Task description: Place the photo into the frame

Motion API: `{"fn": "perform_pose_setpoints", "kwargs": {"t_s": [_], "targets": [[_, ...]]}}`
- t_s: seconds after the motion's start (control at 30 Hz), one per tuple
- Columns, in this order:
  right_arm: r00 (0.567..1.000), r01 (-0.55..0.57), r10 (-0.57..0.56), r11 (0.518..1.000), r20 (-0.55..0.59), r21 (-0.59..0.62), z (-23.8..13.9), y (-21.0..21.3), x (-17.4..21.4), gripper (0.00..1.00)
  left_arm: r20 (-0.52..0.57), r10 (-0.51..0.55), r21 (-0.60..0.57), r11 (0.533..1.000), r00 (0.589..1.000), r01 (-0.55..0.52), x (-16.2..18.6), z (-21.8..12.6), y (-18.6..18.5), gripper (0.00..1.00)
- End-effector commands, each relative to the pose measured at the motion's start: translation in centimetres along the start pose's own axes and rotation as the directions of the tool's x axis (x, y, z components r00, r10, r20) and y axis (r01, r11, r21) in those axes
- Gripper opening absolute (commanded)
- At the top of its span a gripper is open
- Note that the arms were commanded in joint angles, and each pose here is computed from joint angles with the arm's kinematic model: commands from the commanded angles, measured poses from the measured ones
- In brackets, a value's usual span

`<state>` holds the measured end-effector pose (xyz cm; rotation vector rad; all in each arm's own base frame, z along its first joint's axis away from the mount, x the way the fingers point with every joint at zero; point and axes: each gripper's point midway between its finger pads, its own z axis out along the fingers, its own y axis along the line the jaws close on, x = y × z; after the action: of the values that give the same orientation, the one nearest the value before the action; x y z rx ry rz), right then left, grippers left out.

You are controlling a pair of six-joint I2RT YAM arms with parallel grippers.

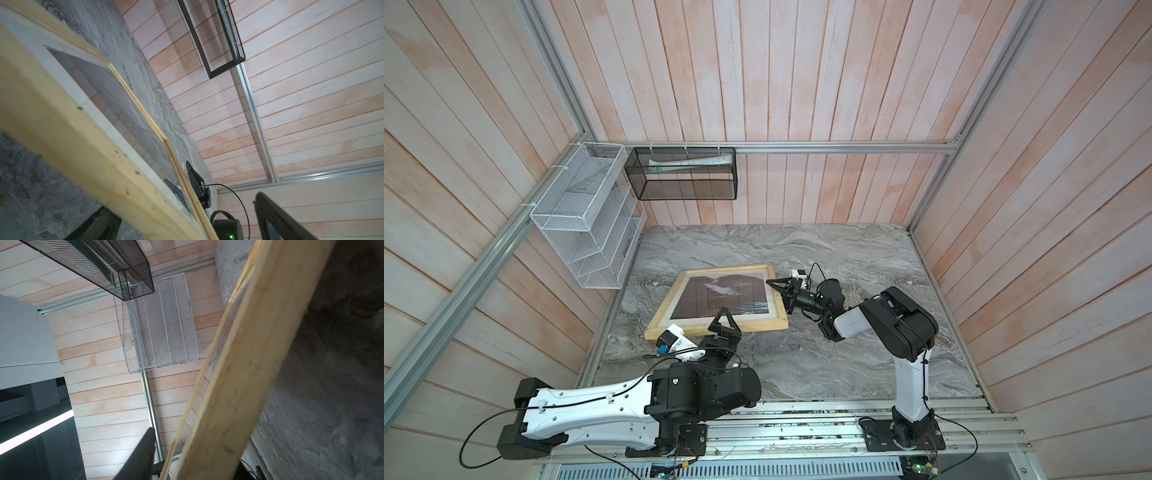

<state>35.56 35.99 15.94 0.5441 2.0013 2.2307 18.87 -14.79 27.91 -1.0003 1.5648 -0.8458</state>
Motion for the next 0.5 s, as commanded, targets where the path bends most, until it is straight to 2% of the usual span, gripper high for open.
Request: {"fn": "perform_pose_setpoints", "kwargs": {"t_s": [0.0, 0.17, 0.47], "targets": [[0.989, 0.143, -0.145, 0.984, -0.012, -0.103, 0.4, 4.2, 0.2, 0.44, -0.069, -0.093, 0.050, 0.994, 0.993, 0.097, 1.1, 0.3, -1.4, 1.00], [0.989, 0.148, -0.149, 0.986, -0.013, -0.073, 0.2, 3.4, -0.4, 0.44, -0.136, -0.104, 0.100, 0.988, 0.985, 0.118, 1.7, 0.8, -2.0, 1.00], [0.986, 0.168, -0.169, 0.985, -0.017, -0.023, -1.4, 1.8, -2.0, 0.44, -0.146, -0.002, 0.115, 0.993, 0.989, 0.019, 1.7, 0.9, -4.2, 1.00]]}}
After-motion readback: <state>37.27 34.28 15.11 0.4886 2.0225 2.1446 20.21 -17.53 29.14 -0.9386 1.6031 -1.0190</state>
